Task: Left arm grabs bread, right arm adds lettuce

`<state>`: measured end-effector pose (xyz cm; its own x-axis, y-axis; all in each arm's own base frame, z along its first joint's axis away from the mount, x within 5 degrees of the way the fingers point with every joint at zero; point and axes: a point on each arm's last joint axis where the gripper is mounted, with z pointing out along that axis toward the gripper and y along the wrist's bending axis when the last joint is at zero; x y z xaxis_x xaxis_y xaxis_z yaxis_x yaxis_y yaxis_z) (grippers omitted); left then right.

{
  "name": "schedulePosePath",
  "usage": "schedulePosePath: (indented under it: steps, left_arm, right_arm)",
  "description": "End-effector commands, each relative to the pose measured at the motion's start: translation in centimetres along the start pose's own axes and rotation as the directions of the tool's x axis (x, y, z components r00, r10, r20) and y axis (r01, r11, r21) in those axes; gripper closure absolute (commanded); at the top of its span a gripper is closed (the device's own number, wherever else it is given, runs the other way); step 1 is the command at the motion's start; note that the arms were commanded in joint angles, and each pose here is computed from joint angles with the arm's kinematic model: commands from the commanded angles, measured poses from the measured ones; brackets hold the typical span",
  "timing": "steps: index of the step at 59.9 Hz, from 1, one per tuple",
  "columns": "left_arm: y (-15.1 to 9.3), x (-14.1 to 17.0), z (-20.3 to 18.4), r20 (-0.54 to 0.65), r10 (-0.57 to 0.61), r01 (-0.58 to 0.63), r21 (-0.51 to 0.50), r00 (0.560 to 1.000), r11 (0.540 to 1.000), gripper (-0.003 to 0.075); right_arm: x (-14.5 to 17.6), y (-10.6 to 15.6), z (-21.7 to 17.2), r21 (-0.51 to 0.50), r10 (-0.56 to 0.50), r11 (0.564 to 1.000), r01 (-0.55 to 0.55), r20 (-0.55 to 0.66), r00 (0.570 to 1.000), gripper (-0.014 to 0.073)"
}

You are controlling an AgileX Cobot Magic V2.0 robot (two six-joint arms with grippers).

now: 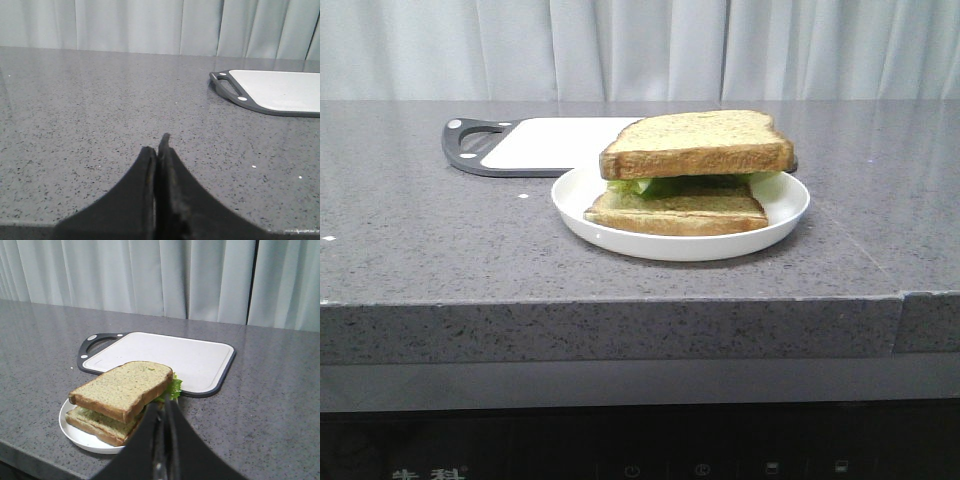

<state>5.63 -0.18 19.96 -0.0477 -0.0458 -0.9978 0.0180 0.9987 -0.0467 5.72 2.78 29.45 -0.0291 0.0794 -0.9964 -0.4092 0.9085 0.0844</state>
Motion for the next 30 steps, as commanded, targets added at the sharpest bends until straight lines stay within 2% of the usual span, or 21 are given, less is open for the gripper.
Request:
schedulePosePath:
  steps: [1, 21, 30]
  left_arm:
    - [0.1, -0.7, -0.2, 0.105, -0.013, 0.014, -0.006, 0.994, 1.0, 0.0741]
    - [0.1, -0.7, -0.2, 0.105, -0.013, 0.014, -0.006, 0.994, 1.0, 0.0741]
    - [0.1, -0.7, -0.2, 0.105, -0.013, 0.014, -0.006, 0.994, 1.0, 0.0741]
  right_arm:
    - [-1.6, -0.1, -0.1, 0.024, -0.012, 1.0, 0.01, 0.097, 0.995, 0.0656]
    - [-1.0, -0.2, 0.0, 0.03, -0.006, 1.0, 0.003, 0.091, 0.996, 0.0656]
    - [1.1, -1.2, 0.0, 0.149, -0.001, 0.989, -0.01, 0.079, 0.997, 0.0656]
